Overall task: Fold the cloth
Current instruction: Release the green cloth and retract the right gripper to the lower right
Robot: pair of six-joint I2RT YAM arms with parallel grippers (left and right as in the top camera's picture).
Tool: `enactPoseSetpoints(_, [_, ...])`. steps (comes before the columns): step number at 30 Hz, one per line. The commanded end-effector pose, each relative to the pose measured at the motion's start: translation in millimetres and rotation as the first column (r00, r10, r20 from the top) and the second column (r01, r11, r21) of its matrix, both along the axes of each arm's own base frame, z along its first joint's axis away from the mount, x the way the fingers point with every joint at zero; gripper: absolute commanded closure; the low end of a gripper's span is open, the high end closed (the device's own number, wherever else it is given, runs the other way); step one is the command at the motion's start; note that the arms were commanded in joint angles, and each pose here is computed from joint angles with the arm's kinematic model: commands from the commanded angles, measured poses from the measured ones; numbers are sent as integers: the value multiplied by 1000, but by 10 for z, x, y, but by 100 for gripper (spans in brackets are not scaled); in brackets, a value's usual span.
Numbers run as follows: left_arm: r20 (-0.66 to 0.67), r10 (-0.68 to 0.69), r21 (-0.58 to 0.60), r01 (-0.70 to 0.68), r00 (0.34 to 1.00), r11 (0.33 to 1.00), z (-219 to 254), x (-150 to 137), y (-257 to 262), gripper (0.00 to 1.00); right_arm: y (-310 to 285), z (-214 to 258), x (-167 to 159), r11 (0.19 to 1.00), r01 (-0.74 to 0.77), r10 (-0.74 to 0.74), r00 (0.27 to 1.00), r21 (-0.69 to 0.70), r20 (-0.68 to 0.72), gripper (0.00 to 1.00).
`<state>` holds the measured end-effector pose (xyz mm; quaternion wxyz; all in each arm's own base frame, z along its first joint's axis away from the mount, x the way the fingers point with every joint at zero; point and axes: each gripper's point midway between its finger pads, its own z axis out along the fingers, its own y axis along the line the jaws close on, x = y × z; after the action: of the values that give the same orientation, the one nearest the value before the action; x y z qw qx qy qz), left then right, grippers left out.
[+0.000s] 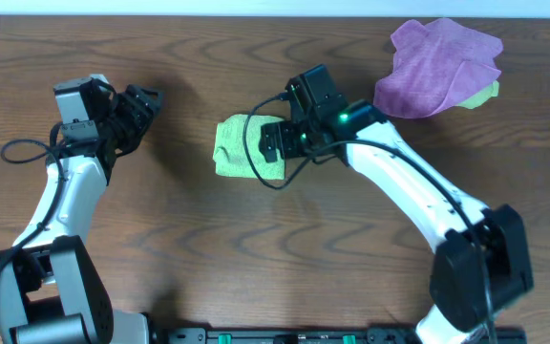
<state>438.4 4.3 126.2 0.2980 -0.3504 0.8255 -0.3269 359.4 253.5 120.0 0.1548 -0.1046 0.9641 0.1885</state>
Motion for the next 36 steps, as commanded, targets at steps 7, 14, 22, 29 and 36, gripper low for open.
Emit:
enactPoseSetpoints(7, [-11,-54,5,54,998,999,90,-181,-69,21,-551,291,-312,984,36,-26,998,-175,58,1])
enactPoseSetpoints(14, [-81,-90,-3,90,993,996,44,-387,-142,20,-1080,164,-891,975,147,-141,989,-164,50,1])
enactPoseSetpoints(22, [-85,-183,-73,177,979,982,70,-469,-412,20,-1508,121,-1237,931,358,-346,926,-68,151,1])
enactPoseSetpoints(29, [-104,-241,-77,234,965,969,41,-532,-650,18,-1634,152,-1331,910,414,-402,896,-26,187,1])
enactPoseSetpoints(36, [-182,-244,-84,232,953,969,-75,-668,-698,5,-1686,138,-1303,901,431,-413,888,-50,203,1])
